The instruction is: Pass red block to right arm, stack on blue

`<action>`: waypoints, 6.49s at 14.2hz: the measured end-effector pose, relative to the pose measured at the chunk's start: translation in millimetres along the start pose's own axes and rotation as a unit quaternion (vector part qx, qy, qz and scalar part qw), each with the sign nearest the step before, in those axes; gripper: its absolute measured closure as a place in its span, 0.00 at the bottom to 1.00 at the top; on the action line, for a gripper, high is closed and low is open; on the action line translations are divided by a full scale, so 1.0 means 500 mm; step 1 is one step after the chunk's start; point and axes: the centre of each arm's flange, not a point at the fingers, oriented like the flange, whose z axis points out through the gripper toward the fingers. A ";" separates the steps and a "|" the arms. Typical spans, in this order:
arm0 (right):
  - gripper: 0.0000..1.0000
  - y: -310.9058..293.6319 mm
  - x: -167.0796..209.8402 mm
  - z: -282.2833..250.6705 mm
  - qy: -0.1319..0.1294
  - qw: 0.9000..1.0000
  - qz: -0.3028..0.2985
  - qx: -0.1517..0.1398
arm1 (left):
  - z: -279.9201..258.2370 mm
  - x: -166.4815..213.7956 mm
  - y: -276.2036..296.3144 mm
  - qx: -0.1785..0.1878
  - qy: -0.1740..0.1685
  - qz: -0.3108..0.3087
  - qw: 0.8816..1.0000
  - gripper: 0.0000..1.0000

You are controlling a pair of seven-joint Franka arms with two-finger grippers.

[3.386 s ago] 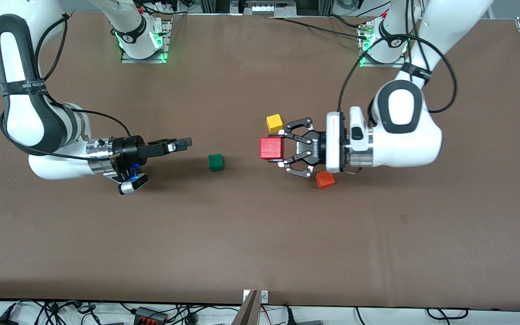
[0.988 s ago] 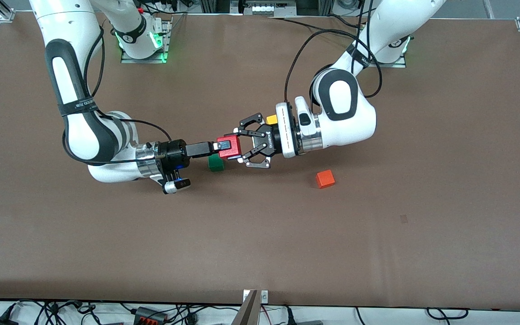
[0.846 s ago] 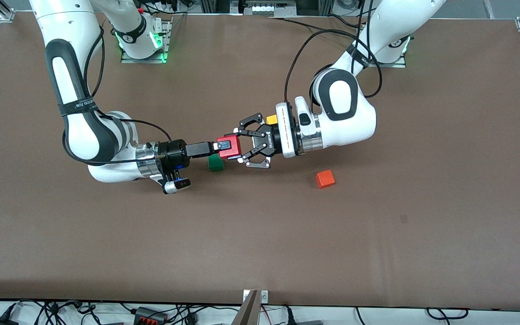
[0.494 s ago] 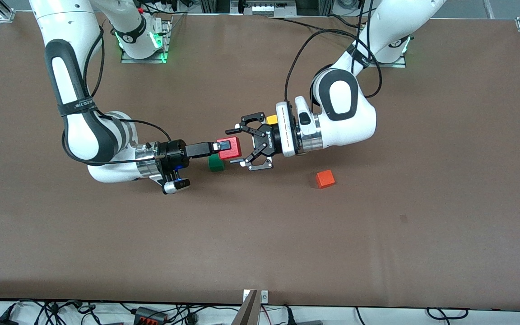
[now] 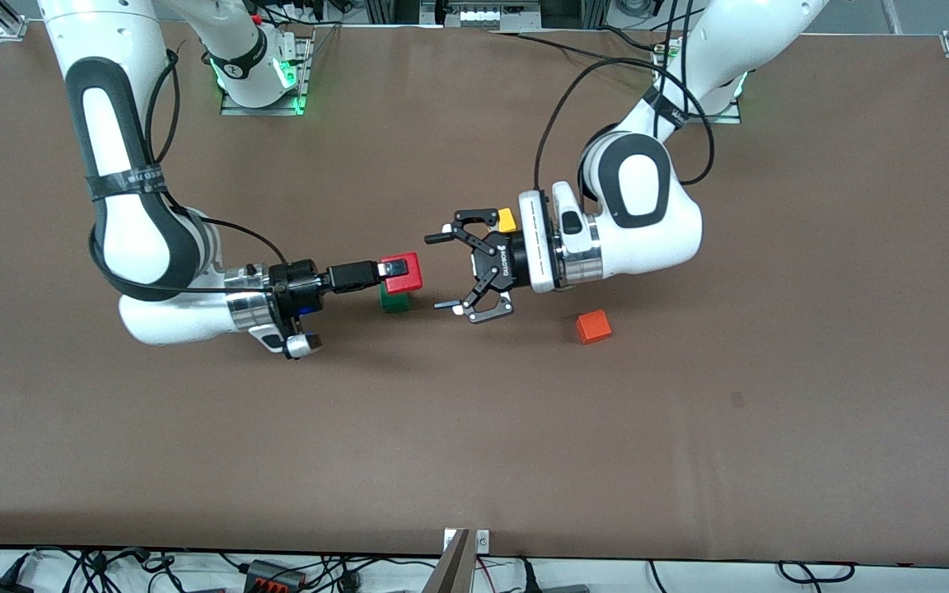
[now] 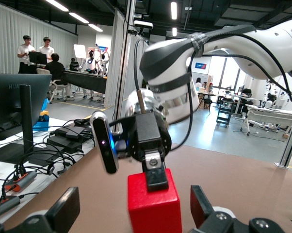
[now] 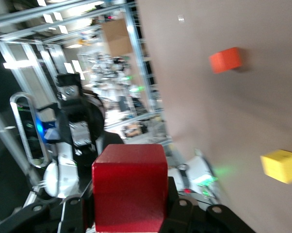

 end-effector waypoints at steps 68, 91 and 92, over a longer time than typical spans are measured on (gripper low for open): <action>0.00 0.173 -0.141 -0.326 0.137 0.773 0.053 -0.617 | -0.751 0.272 0.032 0.444 -0.477 -0.426 0.627 0.00; 0.00 -0.236 -0.284 -0.653 0.222 0.781 0.019 -0.584 | -0.749 0.270 0.036 0.440 -0.482 -0.429 0.624 0.00; 0.00 -0.241 -0.299 -0.662 0.223 0.781 0.019 -0.583 | -0.749 0.270 0.036 0.440 -0.482 -0.429 0.624 0.00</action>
